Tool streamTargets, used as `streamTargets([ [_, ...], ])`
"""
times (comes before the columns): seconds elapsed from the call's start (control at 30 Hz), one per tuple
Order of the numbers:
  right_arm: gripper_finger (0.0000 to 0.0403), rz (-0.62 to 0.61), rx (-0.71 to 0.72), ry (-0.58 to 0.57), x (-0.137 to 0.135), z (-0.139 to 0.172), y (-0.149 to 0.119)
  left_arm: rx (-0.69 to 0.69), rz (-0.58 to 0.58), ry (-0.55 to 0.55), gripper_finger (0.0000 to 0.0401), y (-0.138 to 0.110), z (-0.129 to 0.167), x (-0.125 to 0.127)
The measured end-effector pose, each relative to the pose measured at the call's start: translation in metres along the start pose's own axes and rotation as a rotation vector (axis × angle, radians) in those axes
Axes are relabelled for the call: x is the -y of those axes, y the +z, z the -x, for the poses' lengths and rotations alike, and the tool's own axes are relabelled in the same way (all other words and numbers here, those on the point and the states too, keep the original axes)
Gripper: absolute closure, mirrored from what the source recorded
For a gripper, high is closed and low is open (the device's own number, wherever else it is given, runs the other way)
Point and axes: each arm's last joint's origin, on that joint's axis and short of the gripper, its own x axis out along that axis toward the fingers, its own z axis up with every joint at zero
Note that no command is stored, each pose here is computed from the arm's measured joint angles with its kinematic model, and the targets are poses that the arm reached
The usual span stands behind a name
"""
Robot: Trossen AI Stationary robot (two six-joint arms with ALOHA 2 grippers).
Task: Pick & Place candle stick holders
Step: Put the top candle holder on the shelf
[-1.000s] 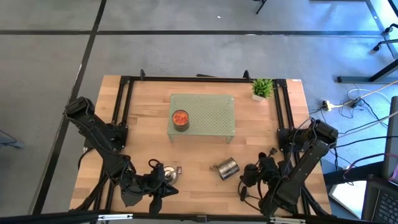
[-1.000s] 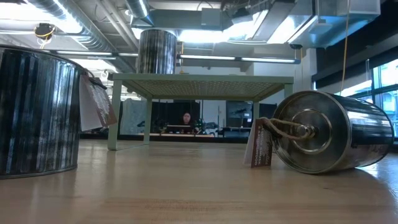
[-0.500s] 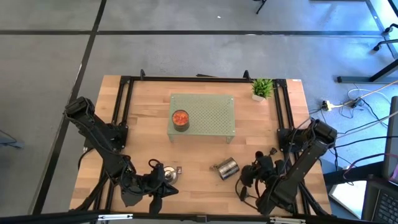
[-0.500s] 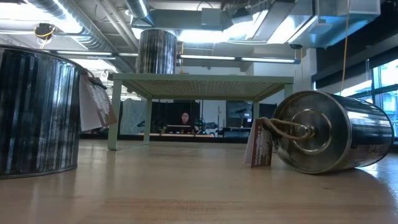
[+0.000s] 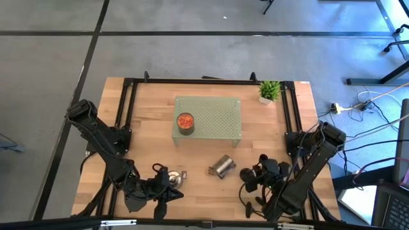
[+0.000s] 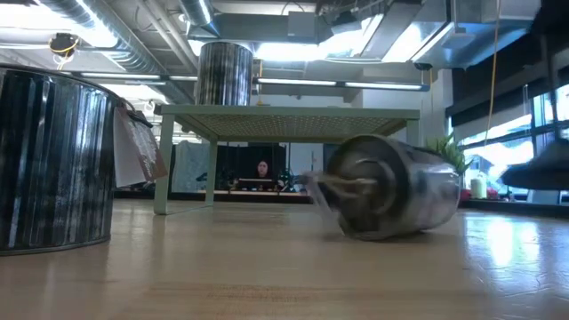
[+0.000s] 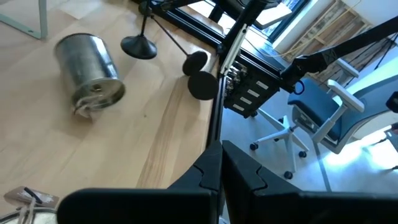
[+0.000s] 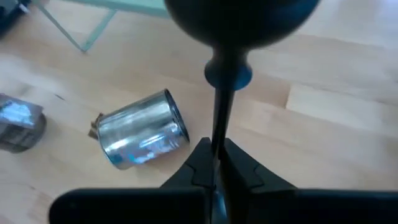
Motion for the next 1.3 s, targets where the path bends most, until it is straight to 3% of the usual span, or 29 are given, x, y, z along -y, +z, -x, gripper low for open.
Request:
streamTargets([
  [0.6,0.0392,0.056,0.104,0.103,-0.03,0.004,0.038,0.007,0.0,0.005,0.0399,0.0,0.0,0.0],
  [0.9,0.0392,0.068,0.133,0.187,-0.045,0.023,0.062,0.038,-0.021,0.02,0.0399,0.001,0.0,0.0],
  [1.07,0.0392,0.054,0.095,0.28,-0.059,0.039,0.075,0.065,-0.028,-0.009,0.0399,0.008,-0.004,0.001],
  [1.3,0.0392,0.106,-0.045,0.504,-0.094,0.057,0.093,0.093,-0.058,-0.109,0.0399,0.028,-0.015,0.001],
])
